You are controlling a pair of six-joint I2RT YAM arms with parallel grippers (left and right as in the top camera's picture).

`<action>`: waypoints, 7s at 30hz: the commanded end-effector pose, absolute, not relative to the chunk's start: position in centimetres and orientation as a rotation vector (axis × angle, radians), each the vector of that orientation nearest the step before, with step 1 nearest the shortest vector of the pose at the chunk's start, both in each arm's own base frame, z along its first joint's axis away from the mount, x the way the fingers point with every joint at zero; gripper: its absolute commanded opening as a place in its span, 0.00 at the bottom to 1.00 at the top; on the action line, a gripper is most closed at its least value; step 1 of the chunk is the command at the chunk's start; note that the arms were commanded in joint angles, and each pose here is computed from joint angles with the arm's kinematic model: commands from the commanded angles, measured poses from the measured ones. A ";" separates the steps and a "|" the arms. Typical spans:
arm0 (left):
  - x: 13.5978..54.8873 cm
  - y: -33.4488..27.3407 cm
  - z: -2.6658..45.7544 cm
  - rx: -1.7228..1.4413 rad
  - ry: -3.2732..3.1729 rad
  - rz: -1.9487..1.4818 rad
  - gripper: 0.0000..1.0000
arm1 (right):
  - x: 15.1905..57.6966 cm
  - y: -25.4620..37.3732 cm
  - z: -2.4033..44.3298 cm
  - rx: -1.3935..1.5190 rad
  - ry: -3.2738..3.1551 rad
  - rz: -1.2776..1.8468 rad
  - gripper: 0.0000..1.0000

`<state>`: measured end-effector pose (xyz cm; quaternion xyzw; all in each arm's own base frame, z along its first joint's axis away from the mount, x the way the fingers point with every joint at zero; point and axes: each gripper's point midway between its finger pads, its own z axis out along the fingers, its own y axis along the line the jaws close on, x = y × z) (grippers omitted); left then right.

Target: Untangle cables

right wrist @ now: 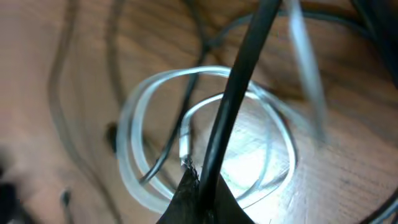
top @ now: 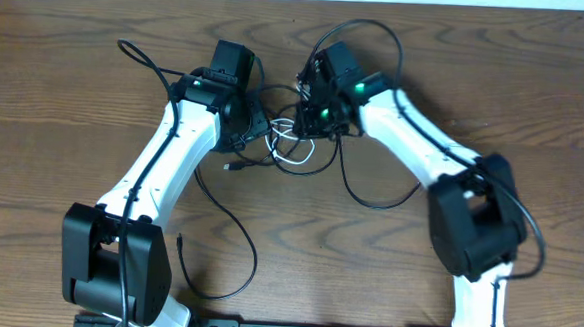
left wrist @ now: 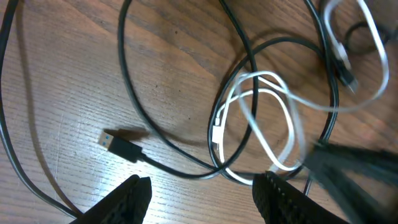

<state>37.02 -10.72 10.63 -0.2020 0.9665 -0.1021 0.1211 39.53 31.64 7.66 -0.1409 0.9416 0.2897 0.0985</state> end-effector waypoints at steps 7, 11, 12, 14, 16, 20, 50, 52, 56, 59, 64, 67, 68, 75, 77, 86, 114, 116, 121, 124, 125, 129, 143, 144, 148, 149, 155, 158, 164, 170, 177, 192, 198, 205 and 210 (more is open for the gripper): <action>37.9 -10.7 11.0 -0.572 2.787 -0.303 0.59 | 37.7 30.1 25.2 -0.748 2.290 0.957 0.01; 38.1 -12.0 11.4 -0.524 2.796 -0.459 0.59 | 37.1 28.6 29.9 -0.746 2.161 0.922 0.01; 38.2 -12.7 11.7 -0.486 2.797 -0.540 0.59 | 37.1 28.2 30.8 -0.736 2.140 0.919 0.01; 38.5 -14.0 12.7 -0.396 2.779 -0.716 0.59 | 37.1 27.1 33.0 -0.717 2.080 0.909 0.01; 39.0 -14.7 13.8 -0.342 2.739 -0.878 0.59 | 37.0 26.2 35.0 -0.717 2.012 0.899 0.01; 39.6 -13.8 14.6 -0.353 2.697 -0.959 0.59 | 36.6 25.2 38.4 -0.781 1.856 0.898 0.01; 38.9 -11.0 12.9 -0.463 2.765 -0.775 0.59 | 44.0 12.9 49.9 -0.232 1.527 0.843 0.01; 38.9 -11.0 12.9 -0.463 2.767 -0.775 0.59 | 44.5 12.3 46.9 -0.173 1.654 0.837 0.01; 38.9 -11.0 12.9 -0.463 2.767 -0.775 0.59 | 44.3 11.6 39.4 -0.144 1.941 0.772 0.01; 38.9 -11.0 12.9 -0.463 2.766 -0.775 0.59 | 40.4 16.5 36.4 -0.680 1.905 0.933 0.01; 38.9 -11.0 12.9 -0.463 2.767 -0.775 0.59 | 43.0 16.0 32.6 -0.629 2.013 0.847 0.01; 38.9 -11.0 12.9 -0.464 2.767 -0.775 0.59 | 47.6 13.9 29.8 -0.315 2.132 0.752 0.01; 38.9 -11.0 12.9 -0.463 2.767 -0.775 0.59 | 48.1 14.3 29.5 -0.336 2.115 0.768 0.01; 38.8 -11.0 12.8 -0.464 2.771 -0.774 0.59 | 49.6 19.1 32.1 -0.686 1.740 1.023 0.01; 38.8 -11.0 12.9 -0.464 2.770 -0.774 0.59 | 50.1 18.8 34.3 -0.652 1.669 1.055 0.01; 38.6 -11.0 12.8 -0.467 2.778 -0.773 0.59 | 45.4 13.2 50.3 -0.549 1.273 1.107 0.01; 38.7 -11.0 12.8 -0.457 2.777 -0.771 0.59 | 43.0 -9.1 35.5 0.352 2.022 0.601 0.01; 38.7 -11.0 12.8 -0.457 2.777 -0.771 0.59 | 43.1 -12.2 32.1 0.519 2.108 0.439 0.01; 38.7 -11.0 12.8 -0.457 2.777 -0.771 0.59 | 42.6 -18.7 24.2 0.763 2.285 0.038 0.01; 38.7 -11.0 12.8 -0.457 2.777 -0.771 0.59 | 42.8 -20.4 20.8 0.825 2.351 -0.051 0.01; 38.7 -11.0 12.8 -0.457 2.777 -0.771 0.59 | 42.7 -21.0 19.9 0.842 2.368 -0.081 0.01; 38.7 -11.0 12.8 -0.458 2.778 -0.771 0.59 | 42.8 -22.2 15.7 0.889 2.448 -0.135 0.01; 38.7 -10.7 12.6 -0.464 2.778 -0.740 0.60 | 46.4 -22.4 12.7 0.700 2.493 -0.083 0.70; 38.8 -10.7 12.6 -0.464 2.777 -0.740 0.60 | 47.0 -22.0 14.0 0.649 2.473 -0.060 0.70; 38.7 -10.7 12.6 -0.464 2.778 -0.740 0.60 | 48.7 -18.8 19.0 0.430 2.391 0.078 0.73; 38.8 -10.7 12.6 -0.464 2.777 -0.740 0.60 | 49.0 -17.8 19.9 0.381 2.371 0.122 0.73; 38.8 -10.7 12.6 -0.464 2.777 -0.740 0.60 | 49.9 -10.0 24.0 0.136 2.253 0.521 0.72; 38.7 -10.7 12.6 -0.464 2.778 -0.740 0.60 | 49.5 -6.1 24.3 0.055 2.255 0.679 0.61; 38.8 -10.7 12.6 -0.464 2.777 -0.740 0.60 | 47.7 1.0 22.6 -0.031 2.386 0.816 0.58; 38.8 -10.7 12.6 -0.465 2.778 -0.739 0.60 | 45.4 9.7 21.9 -0.209 2.475 0.943 0.57; 38.8 -10.7 12.6 -0.464 2.777 -0.739 0.60 | 42.4 19.1 21.3 -0.394 2.542 1.013 0.47; 38.4 -10.6 12.5 -0.471 2.792 -0.736 0.60 | 39.6 23.9 11.1 0.036 2.901 0.316 0.02; 38.4 -10.6 12.4 -0.474 2.795 -0.731 0.60 | 37.9 24.6 5.6 0.092 3.046 0.220 0.33; 38.4 -10.6 12.4 -0.474 2.795 -0.731 0.60 | 35.1 22.6 0.5 0.358 3.221 0.027 0.31; 38.4 -10.6 12.4 -0.474 2.795 -0.731 0.60 | 35.0 22.4 0.2 0.385 3.229 0.013 0.23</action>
